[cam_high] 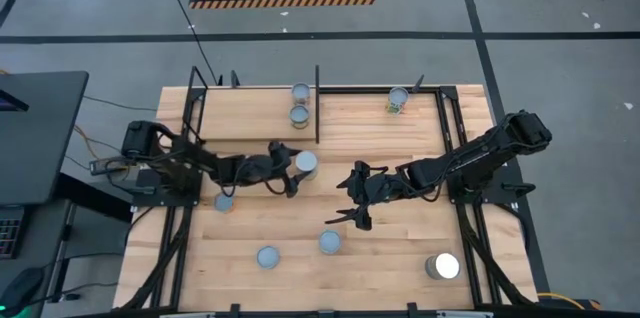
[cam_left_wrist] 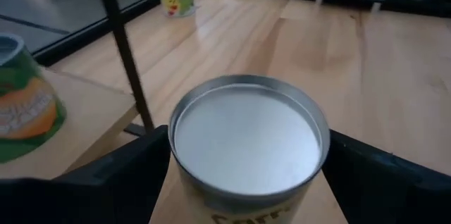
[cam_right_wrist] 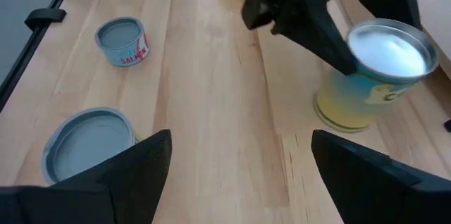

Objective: Pick and place cans onto a shelf
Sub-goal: Put the canned carrots on the shelf

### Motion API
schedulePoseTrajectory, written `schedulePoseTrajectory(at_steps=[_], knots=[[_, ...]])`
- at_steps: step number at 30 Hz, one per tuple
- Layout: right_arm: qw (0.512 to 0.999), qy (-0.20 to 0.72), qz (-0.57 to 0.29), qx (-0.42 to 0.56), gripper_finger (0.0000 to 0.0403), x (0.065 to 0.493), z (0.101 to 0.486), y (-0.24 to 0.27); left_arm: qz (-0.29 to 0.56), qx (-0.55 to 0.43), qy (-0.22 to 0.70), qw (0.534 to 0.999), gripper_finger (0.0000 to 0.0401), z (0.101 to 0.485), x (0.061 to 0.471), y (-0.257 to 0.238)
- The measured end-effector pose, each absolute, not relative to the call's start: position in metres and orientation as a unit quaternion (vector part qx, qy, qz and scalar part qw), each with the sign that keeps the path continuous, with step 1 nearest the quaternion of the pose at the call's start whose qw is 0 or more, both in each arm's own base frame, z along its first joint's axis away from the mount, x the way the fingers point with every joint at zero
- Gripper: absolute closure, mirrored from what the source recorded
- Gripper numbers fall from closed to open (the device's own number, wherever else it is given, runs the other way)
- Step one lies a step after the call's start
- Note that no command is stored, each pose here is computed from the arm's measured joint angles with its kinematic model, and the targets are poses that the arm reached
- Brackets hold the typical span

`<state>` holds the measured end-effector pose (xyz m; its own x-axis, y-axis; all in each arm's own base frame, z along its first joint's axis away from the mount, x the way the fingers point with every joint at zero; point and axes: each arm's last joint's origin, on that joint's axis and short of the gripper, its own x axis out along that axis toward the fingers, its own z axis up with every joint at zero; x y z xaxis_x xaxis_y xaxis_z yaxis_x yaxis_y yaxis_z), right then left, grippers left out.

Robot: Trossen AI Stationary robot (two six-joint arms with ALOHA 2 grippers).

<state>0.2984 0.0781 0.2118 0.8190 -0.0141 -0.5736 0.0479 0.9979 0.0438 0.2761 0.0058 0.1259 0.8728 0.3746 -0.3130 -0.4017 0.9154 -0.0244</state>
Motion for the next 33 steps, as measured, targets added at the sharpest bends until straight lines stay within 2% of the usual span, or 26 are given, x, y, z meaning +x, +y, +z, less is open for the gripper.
schedulePoseTrajectory(at_steps=[6,12,17,23,29,33], knots=[[0.953,0.301,-0.016,0.028,0.0054,0.298,0.212,0.078,0.208,-0.05,0.143,0.966,0.0053,0.127,0.285,0.009],[0.953,0.302,-0.016,0.027,0.0054,0.298,0.212,0.078,0.214,-0.049,0.135,0.966,0.0087,0.131,0.289,0.007],[0.952,0.305,-0.017,0.027,0.0054,0.298,0.211,0.078,0.197,-0.038,0.136,0.97,0.0087,0.132,0.289,-0.002],[0.951,0.307,-0.014,0.04,0.0054,0.297,0.211,0.079,0.182,-0.028,0.12,0.975,0.0077,0.166,0.276,-0.021],[0.949,0.308,-0.01,0.058,0.0054,0.297,0.211,0.08,0.293,0.007,0.113,0.949,0.0081,0.209,0.241,-0.019],[0.949,0.307,-0.012,0.064,0.0054,0.297,0.211,0.08,0.414,0.022,0.09,0.905,0.0081,0.23,0.217,-0.007]])
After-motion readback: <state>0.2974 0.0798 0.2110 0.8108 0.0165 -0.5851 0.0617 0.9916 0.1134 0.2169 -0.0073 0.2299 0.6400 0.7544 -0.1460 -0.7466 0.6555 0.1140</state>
